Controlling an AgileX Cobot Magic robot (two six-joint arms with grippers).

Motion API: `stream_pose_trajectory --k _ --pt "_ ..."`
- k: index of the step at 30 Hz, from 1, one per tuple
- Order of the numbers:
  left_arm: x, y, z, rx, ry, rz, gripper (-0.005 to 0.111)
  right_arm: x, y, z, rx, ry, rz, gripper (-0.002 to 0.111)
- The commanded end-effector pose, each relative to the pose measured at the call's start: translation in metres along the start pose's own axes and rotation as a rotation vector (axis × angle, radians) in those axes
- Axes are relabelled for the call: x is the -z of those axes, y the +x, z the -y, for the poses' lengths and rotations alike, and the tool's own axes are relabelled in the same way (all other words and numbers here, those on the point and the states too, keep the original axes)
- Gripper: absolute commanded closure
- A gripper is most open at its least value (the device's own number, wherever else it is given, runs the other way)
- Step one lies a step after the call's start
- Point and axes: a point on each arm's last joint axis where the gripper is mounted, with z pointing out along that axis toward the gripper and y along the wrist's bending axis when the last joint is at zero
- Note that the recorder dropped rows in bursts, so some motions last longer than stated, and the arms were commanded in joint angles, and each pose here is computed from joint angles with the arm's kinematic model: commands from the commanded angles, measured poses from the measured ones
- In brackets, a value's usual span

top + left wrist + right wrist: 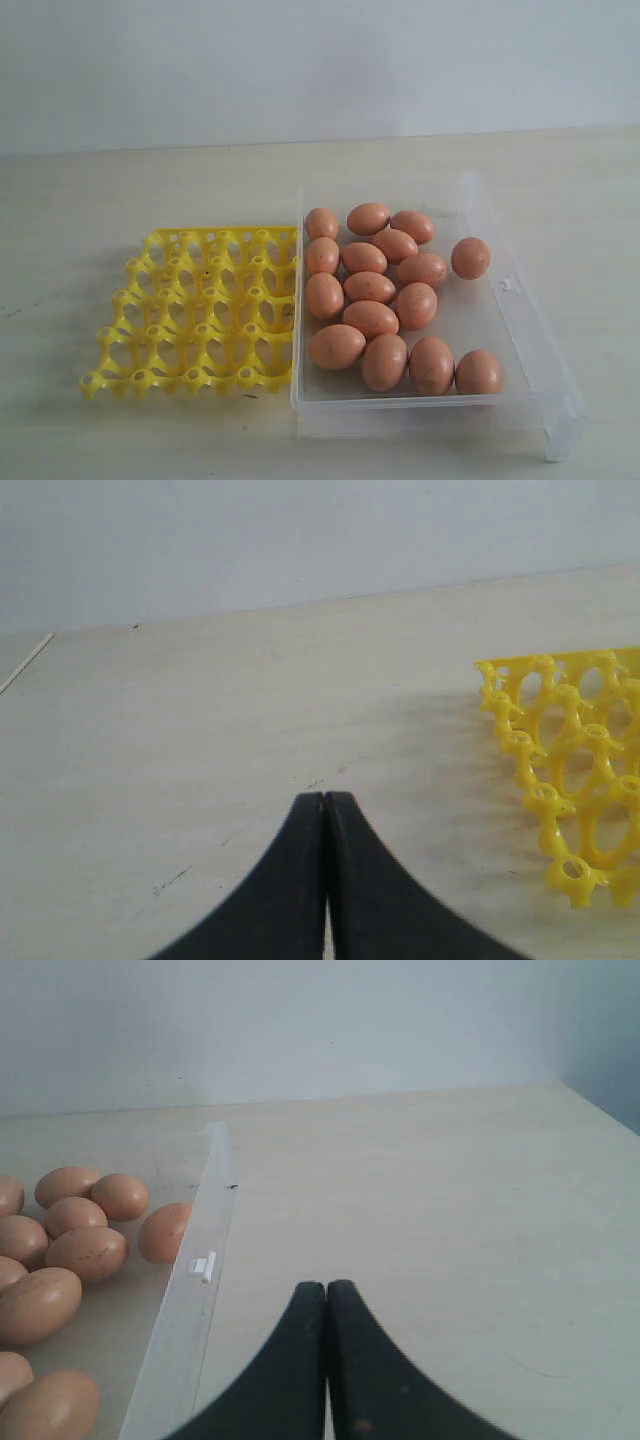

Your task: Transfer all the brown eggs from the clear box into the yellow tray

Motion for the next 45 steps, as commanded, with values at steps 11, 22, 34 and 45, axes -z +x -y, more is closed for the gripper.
stream_pose_trajectory --k 11,22,34,45 --pt "0.001 -0.002 0.000 0.008 -0.001 0.020 0.107 0.000 0.000 0.000 0.002 0.004 0.015 0.108" --pt "0.001 -0.002 0.000 0.008 -0.001 0.020 0.107 -0.006 -0.070 -0.001 -0.011 0.001 -0.029 0.108" --pt "0.001 -0.002 0.000 0.008 -0.001 0.020 0.107 -0.007 -0.166 -0.007 -0.067 -0.055 -0.259 0.108" --pt "0.001 -0.002 0.000 0.008 -0.001 0.020 0.107 -0.010 -0.154 -0.010 -0.023 -0.093 -0.410 0.108"
